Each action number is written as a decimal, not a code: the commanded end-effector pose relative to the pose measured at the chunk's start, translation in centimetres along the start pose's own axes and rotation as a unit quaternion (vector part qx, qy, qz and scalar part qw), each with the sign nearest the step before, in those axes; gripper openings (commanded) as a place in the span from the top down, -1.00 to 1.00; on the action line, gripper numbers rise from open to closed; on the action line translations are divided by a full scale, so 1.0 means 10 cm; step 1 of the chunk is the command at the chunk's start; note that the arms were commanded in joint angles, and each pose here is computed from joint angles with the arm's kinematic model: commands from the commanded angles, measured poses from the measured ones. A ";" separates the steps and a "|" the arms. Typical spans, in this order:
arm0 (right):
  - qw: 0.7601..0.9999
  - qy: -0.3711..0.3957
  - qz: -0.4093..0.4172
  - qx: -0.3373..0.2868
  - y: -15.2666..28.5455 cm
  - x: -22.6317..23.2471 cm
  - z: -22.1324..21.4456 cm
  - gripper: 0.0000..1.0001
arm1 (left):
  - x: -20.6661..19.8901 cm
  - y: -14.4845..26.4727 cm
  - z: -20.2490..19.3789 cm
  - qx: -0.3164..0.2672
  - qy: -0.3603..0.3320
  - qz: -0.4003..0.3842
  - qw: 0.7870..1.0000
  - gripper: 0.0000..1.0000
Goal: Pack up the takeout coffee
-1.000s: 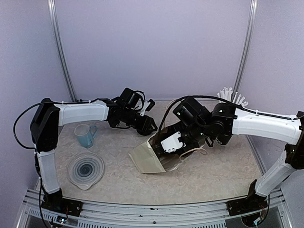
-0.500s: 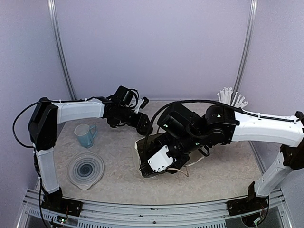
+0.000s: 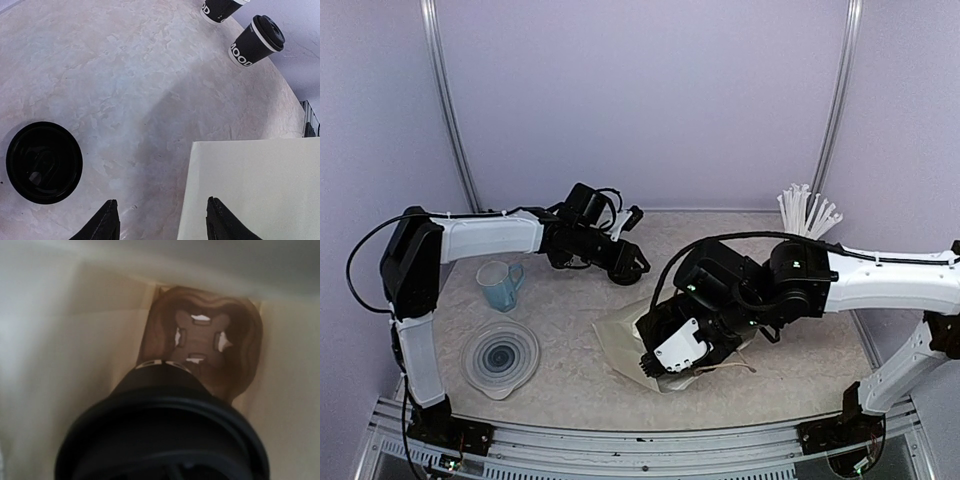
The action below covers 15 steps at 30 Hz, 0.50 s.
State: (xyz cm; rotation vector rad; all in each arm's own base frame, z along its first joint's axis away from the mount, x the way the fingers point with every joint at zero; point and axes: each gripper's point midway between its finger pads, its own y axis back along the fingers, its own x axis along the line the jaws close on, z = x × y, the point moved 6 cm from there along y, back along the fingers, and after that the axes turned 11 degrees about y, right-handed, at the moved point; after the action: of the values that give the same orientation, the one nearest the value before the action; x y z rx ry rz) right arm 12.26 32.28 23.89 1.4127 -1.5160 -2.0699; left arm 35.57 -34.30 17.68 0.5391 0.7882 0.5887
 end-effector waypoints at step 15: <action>0.998 -0.050 -0.019 0.017 0.03 -0.02 -0.36 0.19 | -0.34 0.82 0.31 -0.105 -0.071 0.068 0.990 -0.20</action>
State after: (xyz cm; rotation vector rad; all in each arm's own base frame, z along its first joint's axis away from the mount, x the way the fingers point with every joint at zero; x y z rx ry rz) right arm 15.53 30.26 23.92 1.3899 -1.6227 -2.1497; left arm 35.25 -34.07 17.91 0.5771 0.7289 0.6655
